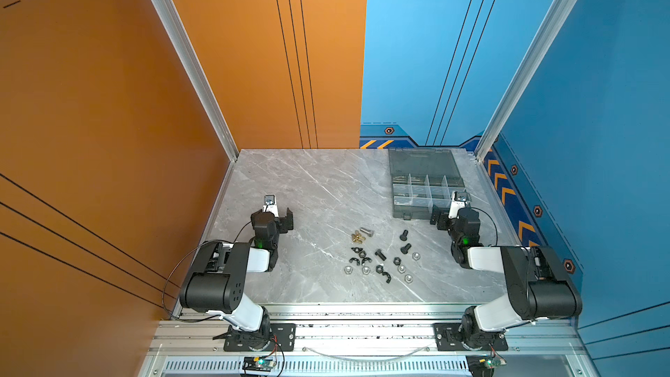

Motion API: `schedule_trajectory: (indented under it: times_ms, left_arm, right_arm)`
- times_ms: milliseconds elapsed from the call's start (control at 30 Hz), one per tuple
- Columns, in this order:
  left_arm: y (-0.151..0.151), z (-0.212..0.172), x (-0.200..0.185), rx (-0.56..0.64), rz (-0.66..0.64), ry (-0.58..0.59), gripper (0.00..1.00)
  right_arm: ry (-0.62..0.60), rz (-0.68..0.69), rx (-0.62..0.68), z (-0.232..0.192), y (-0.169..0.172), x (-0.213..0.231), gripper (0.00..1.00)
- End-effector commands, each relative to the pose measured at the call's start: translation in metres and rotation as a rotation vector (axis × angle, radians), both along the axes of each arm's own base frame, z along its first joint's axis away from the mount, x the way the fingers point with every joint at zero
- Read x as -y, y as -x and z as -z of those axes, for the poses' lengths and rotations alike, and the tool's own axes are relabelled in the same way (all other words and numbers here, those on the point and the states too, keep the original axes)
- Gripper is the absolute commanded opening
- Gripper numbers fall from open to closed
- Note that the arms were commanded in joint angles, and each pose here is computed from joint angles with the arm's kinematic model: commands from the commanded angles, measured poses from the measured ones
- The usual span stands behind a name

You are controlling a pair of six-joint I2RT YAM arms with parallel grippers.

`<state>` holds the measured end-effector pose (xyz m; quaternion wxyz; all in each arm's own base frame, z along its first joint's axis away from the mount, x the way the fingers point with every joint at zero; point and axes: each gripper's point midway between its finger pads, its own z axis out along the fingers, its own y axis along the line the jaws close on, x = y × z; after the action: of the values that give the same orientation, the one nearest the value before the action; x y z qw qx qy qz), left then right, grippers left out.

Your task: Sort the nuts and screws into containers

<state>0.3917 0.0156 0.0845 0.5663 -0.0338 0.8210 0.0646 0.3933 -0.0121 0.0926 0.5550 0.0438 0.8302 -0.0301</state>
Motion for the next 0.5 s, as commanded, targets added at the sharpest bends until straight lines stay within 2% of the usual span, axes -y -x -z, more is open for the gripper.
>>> schedule_trajectory:
  times_ms: [0,233,367,467]
  left_arm:
    - [-0.005,-0.007,0.002,0.012,0.015,0.001,0.98]
    - [-0.008,-0.024,0.008,-0.026,0.038,-0.013,0.98]
    - [-0.003,-0.038,0.016,-0.021,0.061,-0.046,0.98]
    - [0.003,-0.055,0.021,0.0,0.067,-0.046,0.98]
  right_arm:
    - [0.005,-0.027,-0.048,-0.014,-0.003,-0.006,1.0]
    - [-0.033,-0.072,-0.142,-0.04,-0.002,-0.023,1.0]
    - [-0.038,-0.129,-0.154,-0.05,0.003,-0.038,1.0]
    - [-0.087,-0.213,-0.178,-0.058,0.007,-0.058,1.0]
